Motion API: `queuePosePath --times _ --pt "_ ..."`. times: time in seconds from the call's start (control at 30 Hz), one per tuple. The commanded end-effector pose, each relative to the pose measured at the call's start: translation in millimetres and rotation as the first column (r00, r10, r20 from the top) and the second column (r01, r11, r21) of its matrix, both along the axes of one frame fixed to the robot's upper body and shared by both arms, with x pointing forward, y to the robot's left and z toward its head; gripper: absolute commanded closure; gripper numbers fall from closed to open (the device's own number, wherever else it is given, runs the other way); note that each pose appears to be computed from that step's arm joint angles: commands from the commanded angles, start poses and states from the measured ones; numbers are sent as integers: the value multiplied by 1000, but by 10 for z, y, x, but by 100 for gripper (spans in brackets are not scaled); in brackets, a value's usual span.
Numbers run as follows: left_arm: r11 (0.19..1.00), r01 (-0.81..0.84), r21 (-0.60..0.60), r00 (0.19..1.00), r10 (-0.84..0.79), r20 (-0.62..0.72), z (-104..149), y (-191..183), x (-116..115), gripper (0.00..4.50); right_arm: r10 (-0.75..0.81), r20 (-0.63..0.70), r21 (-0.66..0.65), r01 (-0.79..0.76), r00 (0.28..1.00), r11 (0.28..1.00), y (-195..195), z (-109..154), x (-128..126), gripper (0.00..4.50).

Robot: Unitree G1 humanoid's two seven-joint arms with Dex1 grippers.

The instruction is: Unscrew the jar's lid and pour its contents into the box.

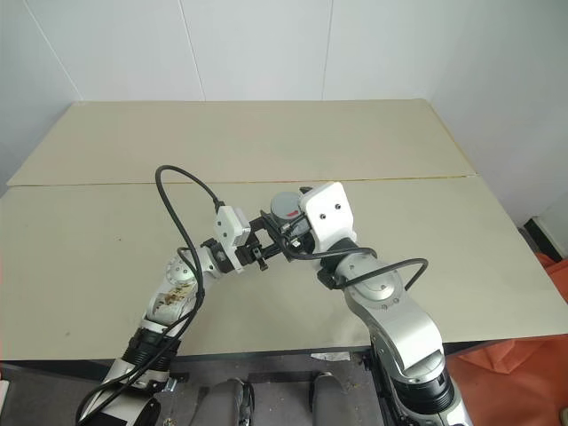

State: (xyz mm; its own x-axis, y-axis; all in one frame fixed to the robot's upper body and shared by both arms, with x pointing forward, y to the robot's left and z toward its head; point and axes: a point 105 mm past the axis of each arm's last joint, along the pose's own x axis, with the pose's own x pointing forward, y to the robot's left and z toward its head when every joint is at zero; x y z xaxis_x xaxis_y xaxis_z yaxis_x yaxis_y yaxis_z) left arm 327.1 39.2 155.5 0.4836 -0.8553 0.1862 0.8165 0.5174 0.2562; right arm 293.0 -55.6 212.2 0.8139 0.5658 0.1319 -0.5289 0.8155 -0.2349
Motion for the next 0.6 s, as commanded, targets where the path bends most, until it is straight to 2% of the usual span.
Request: queuePosePath --times 0.03,0.17,0.33,0.6 --pt "1000 5 -22 999 -3 53 126 -3 -47 256 -4 53 25 3 999 1000 -14 112 -22 2" --pt "1000 7 -23 999 -6 50 120 -2 -49 256 -7 52 28 5 999 1000 -22 109 -11 2" --pt "1000 7 -19 999 -6 49 113 -3 -43 256 -18 57 35 16 998 999 -46 110 -1 158" --pt "1000 13 -10 999 -13 44 83 -18 -48 256 -7 69 30 5 998 1000 -38 129 -2 158"
